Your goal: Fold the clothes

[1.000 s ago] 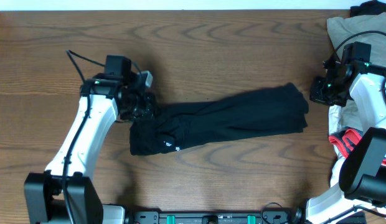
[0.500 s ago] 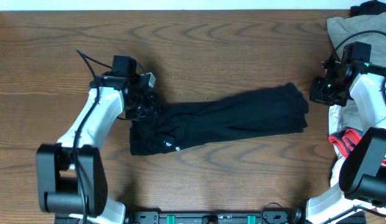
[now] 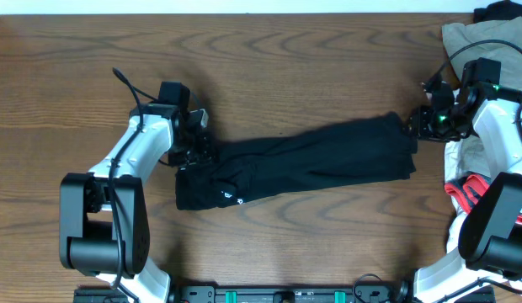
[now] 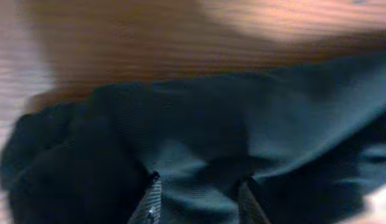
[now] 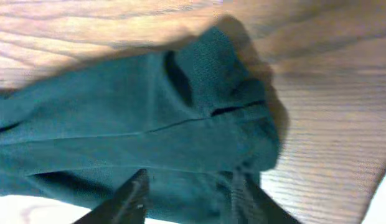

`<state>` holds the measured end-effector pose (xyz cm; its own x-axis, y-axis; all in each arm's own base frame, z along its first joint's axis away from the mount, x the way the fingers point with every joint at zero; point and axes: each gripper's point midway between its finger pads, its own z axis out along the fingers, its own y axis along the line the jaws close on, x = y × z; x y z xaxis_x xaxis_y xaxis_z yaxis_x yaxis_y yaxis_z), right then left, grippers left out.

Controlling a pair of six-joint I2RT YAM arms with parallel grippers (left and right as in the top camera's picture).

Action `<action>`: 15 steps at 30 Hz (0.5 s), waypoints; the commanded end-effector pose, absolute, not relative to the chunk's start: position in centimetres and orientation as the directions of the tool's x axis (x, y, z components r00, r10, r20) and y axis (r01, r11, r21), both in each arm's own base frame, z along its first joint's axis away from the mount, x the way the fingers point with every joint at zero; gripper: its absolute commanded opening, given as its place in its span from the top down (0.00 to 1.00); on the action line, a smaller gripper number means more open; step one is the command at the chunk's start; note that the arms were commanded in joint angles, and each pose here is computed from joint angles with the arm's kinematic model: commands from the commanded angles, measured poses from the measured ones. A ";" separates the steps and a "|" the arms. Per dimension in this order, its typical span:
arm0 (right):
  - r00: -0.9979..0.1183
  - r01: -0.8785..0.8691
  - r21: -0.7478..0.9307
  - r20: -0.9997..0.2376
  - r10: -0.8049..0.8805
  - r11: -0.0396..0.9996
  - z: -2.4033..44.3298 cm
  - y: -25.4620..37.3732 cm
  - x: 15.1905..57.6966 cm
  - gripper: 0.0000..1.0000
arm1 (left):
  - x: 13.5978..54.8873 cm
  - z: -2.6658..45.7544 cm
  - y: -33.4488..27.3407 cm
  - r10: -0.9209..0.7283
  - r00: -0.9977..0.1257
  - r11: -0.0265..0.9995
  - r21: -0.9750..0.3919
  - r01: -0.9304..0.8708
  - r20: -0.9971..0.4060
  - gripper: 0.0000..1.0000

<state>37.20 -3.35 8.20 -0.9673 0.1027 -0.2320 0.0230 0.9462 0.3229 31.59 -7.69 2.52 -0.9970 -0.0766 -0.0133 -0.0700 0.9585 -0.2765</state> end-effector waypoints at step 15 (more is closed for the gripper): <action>-0.977 0.078 0.416 -0.147 0.152 0.906 2.7 -1.8 38.8 0.44 | 32.5 1.1 -4.8 -0.131 -0.990 0.982 -0.141 -0.122 -0.056 0.51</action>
